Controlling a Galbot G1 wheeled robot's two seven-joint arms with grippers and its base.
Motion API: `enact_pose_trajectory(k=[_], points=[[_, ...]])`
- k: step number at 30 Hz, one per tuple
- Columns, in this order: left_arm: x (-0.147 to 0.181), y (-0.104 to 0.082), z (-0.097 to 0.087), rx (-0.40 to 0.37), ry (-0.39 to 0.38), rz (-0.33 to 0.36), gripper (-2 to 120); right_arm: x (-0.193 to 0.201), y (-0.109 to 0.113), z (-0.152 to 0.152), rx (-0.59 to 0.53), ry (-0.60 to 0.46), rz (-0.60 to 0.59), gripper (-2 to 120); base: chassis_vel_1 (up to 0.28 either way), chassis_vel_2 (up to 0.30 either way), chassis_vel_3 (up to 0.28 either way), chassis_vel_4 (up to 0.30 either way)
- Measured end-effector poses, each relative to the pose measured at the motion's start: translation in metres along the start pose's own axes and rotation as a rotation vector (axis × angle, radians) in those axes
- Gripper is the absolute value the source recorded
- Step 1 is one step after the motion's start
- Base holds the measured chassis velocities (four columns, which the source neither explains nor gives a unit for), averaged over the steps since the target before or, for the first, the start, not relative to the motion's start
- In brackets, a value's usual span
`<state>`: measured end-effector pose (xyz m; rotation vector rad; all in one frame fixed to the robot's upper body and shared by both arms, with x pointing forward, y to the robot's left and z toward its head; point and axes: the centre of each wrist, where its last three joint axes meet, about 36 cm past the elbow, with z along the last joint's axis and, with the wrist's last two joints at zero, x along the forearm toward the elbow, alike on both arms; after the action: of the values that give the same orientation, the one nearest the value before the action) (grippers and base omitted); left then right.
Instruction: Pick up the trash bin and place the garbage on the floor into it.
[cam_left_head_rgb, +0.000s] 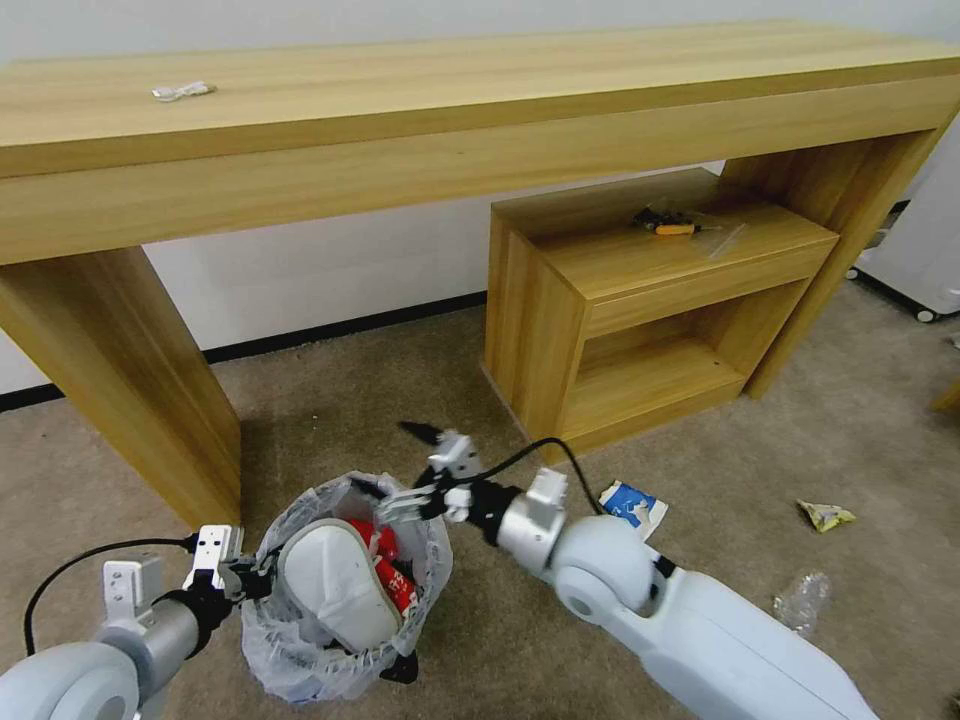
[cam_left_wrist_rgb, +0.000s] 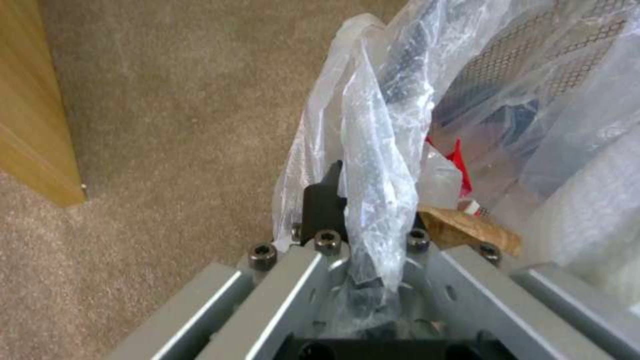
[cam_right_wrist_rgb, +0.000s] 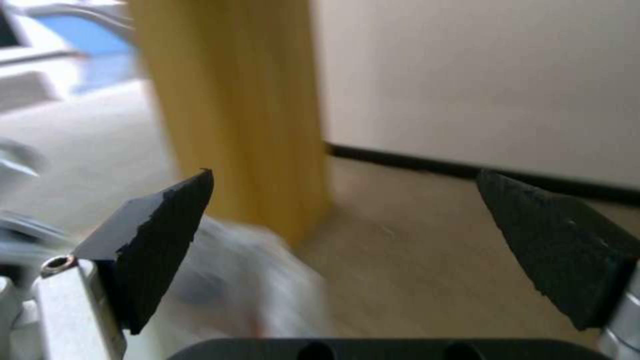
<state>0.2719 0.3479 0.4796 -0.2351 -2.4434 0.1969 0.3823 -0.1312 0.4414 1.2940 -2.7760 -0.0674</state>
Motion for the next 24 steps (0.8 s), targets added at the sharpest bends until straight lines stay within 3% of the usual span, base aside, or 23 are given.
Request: enact_pose_trajectory(k=[8,12,15,24], points=[[0.0,-0.002,0.003,-0.009,0.002,0.007,0,0.071,-0.038,0.023,-0.045,0.061,0.358,100,0.0,0.0,0.0,0.0],[-0.001,-0.001,0.003,-0.013,0.002,0.008,0,0.087,-0.04,0.03,-0.05,0.079,0.41,100,0.0,0.0,0.0,0.0],[-0.001,0.0,0.002,-0.031,0.003,0.012,0,0.122,-0.048,0.049,-0.053,0.088,0.521,100,0.0,0.0,0.0,0.0],[-0.004,0.005,0.005,-0.046,0.013,0.016,0,0.154,-0.053,0.064,-0.116,0.078,0.686,100,0.0,0.0,0.0,0.0]])
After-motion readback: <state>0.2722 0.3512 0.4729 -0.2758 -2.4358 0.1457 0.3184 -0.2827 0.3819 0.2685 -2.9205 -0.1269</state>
